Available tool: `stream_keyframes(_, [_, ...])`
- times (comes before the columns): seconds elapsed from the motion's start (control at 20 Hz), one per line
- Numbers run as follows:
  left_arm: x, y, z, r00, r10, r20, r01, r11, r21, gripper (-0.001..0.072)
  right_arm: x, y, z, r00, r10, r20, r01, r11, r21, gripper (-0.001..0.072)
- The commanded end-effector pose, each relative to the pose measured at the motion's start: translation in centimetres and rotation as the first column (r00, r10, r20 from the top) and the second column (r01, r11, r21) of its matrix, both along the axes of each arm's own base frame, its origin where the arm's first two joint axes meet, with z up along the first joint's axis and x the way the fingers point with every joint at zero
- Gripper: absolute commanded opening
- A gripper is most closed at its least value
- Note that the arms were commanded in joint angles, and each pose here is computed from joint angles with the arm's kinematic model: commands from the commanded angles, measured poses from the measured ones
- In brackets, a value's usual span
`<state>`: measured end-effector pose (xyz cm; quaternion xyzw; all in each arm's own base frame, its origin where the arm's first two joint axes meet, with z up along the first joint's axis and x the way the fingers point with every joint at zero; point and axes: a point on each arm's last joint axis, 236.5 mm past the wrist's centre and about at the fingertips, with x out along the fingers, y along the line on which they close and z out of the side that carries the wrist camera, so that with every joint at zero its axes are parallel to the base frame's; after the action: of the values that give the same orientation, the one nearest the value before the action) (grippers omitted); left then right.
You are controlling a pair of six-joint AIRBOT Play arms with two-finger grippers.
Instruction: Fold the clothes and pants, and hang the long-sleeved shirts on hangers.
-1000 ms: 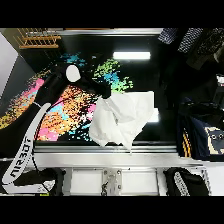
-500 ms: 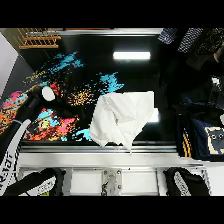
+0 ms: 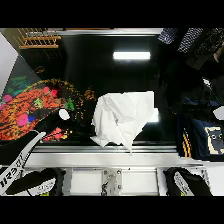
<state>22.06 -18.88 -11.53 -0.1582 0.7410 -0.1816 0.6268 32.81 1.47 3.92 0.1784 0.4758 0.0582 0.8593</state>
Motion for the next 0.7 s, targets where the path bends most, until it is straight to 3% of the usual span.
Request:
stream_keyframes(0.0, [1.2, -1.2, -0.2, 0.999, -0.042, 0.028, 0.042, 0.999, 0.005, 0.0006, -0.5, 0.5, -2.8, 0.997, 0.006, -0.081, -0.004, 1.000, 0.030, 0.0530])
stream_keyframes(0.1, [3.2, -0.4, 0.7, 0.997, -0.030, 0.068, 0.029, 0.999, 0.016, 0.0007, -1.8, 1.4, -5.8, 0.985, 0.025, -0.169, -0.015, 0.998, 0.055, 0.0483])
stream_keyframes(0.3, [5.5, 1.2, 2.1, 0.996, 0.034, 0.085, -0.034, 0.999, -0.001, 0.0007, -3.7, 4.8, -12.1, 0.946, 0.074, -0.316, -0.044, 0.994, 0.102, 0.0481])
stream_keyframes(0.65, [5.6, 1.5, 2.2, 0.996, 0.041, 0.080, -0.041, 0.999, -0.002, 0.0007, -0.7, 11.1, -15.4, 0.958, 0.067, -0.278, -0.016, 0.983, 0.183, 0.0481])
